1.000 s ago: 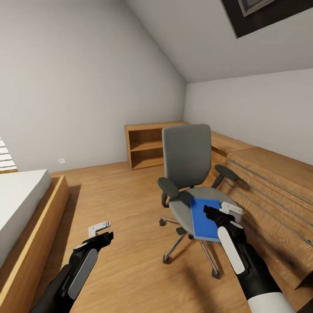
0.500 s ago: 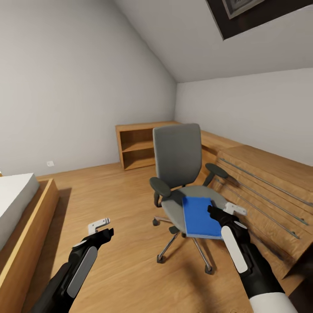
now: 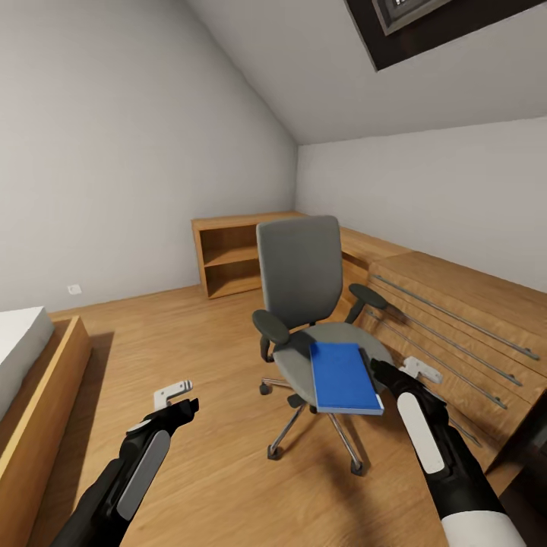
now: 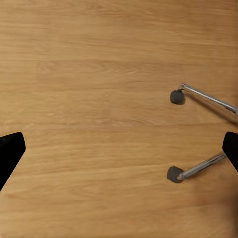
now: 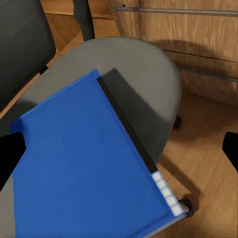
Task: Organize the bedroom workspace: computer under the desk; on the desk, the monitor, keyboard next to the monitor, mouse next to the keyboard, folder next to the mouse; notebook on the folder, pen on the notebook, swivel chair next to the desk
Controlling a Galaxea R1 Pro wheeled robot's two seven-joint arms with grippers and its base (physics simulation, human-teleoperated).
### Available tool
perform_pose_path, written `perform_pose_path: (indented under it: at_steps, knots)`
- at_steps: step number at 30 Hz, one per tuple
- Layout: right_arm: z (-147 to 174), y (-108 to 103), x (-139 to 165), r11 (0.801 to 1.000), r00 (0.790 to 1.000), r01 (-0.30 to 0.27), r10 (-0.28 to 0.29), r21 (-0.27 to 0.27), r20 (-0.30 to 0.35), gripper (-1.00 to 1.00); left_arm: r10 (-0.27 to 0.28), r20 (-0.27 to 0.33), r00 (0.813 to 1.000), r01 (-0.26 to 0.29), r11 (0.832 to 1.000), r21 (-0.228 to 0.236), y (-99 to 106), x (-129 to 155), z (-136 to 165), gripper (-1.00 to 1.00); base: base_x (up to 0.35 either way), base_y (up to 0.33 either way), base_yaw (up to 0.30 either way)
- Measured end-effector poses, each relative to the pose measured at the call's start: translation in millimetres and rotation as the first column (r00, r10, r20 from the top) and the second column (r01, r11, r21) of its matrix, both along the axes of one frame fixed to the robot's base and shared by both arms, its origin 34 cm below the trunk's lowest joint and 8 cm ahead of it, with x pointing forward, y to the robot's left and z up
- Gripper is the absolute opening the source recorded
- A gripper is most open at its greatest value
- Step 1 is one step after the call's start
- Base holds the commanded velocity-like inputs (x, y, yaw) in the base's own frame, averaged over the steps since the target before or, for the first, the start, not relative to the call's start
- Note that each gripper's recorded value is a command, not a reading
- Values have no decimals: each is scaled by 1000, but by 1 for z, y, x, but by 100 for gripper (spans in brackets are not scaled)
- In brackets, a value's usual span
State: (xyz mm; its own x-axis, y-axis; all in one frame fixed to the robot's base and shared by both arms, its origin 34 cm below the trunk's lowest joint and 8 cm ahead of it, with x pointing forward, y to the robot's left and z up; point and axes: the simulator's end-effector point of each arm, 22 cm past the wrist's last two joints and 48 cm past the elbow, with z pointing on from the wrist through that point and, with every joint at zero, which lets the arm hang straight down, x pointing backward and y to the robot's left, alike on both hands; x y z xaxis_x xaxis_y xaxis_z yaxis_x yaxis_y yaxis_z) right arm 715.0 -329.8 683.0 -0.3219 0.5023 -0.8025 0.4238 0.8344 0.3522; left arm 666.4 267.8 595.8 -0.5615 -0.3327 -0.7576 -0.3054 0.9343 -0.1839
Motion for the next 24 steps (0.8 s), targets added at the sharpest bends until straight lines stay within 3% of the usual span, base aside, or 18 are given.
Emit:
perform_pose_path:
  at_steps: [4, 5, 7, 11, 16, 18, 20, 24]
  knots:
    - [-4, -5, -2, 1000, 1000, 11, -11, 11, 0, 100, 0, 1, 1000, 0, 1000, 2, -1, -1, -4, 100, 0, 0, 0]
    - [-7, -17, -4, 999, 999, 38, -38, 24, -1, 100, -1, 2, 1000, 1, 1000, 3, -1, -1, -6, 100, 0, 0, 0]
    - [-15, -47, -12, 987, 993, 118, -120, 112, 3, 100, -1, 3, 1000, 1, 1000, 4, -1, -2, -10, 100, 0, 0, 0]
    - [-29, -68, -21, 958, 982, 182, -188, 223, 5, 100, -1, 3, 1000, 1, 1000, 5, -1, -4, -19, 100, 0, 0, 0]
    - [-64, -96, -39, 887, 957, 279, -287, 368, -33, 100, -1, 3, 1000, 1, 1000, 4, -2, -6, -29, 100, 0, 0, 0]
    - [-82, -107, -49, 837, 941, 324, -333, 442, -59, 100, -1, 4, 1000, 1, 1000, 3, -2, -7, -33, 100, 0, 0, 0]
    - [-92, -110, -53, 807, 934, 339, -350, 484, -70, 100, -1, 3, 1000, 1, 1000, 3, -2, -8, -38, 100, 0, 0, 0]
    - [-104, -113, -56, 772, 930, 342, -360, 536, -75, 100, -1, 4, 1000, 1, 1000, 4, -1, -10, -46, 100, 0, 0, 0]
